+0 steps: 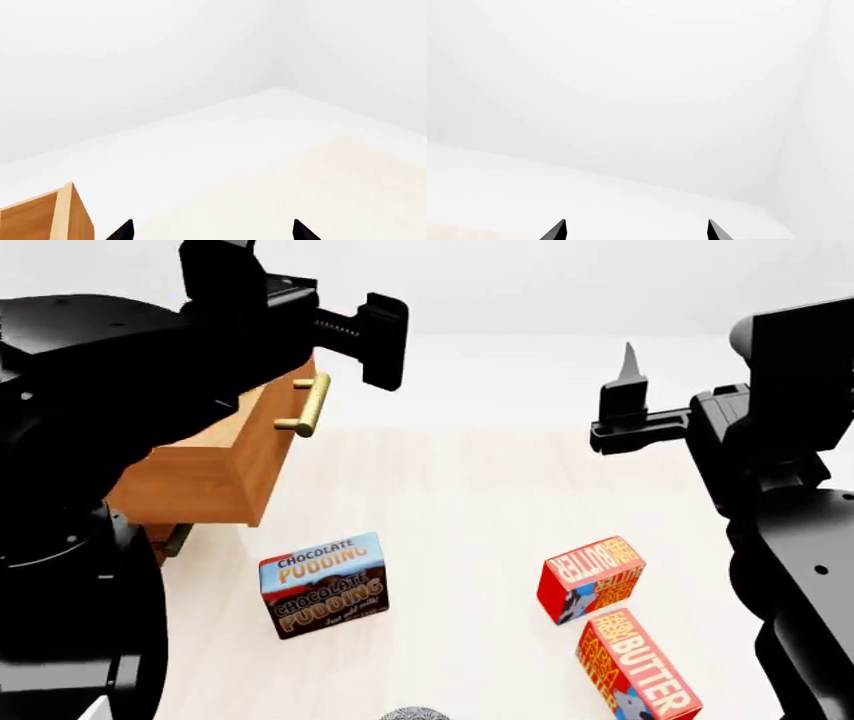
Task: Put the bowl in the top drawer of the cabinet.
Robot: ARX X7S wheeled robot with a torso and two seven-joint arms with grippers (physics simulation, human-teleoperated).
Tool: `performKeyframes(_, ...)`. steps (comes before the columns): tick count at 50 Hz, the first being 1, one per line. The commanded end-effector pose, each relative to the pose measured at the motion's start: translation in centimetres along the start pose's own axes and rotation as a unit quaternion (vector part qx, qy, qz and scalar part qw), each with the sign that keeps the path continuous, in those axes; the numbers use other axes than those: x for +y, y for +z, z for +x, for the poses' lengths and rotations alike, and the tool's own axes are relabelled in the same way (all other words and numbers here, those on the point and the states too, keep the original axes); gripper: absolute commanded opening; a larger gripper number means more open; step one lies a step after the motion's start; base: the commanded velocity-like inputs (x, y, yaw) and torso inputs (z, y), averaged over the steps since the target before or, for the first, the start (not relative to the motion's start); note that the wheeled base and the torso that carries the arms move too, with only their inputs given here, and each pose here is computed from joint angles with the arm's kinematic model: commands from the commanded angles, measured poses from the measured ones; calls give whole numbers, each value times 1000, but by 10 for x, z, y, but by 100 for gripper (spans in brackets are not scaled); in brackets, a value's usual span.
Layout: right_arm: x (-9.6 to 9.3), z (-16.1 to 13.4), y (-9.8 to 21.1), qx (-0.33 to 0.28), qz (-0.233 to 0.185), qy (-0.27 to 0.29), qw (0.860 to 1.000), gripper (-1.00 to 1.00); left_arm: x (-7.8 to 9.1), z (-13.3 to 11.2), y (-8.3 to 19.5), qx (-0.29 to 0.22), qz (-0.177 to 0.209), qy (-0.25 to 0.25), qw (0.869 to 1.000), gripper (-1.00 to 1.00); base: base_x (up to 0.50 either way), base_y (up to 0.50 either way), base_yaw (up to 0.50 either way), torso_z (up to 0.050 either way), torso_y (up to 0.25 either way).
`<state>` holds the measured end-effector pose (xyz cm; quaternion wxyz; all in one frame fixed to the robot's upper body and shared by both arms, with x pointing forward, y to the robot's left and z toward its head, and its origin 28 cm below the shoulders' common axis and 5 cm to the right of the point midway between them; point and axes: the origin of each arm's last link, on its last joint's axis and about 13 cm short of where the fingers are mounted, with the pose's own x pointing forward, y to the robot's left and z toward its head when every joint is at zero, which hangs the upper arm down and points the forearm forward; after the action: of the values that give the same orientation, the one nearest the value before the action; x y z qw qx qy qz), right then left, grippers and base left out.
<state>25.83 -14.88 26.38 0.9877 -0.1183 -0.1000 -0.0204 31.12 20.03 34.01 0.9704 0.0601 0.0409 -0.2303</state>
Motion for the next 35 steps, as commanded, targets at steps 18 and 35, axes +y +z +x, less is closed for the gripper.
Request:
performKeyframes(18,-2,-2,-4,4,7,-5,1000,100,-55,-62,-71,87,56,-150,983,100,0,0,0,0,0)
performKeyframes(35,-1,-1,-5,7,7,-4,1000,100,-60,-70,-114,162,45,-162,972,100,0,0,0,0,0)
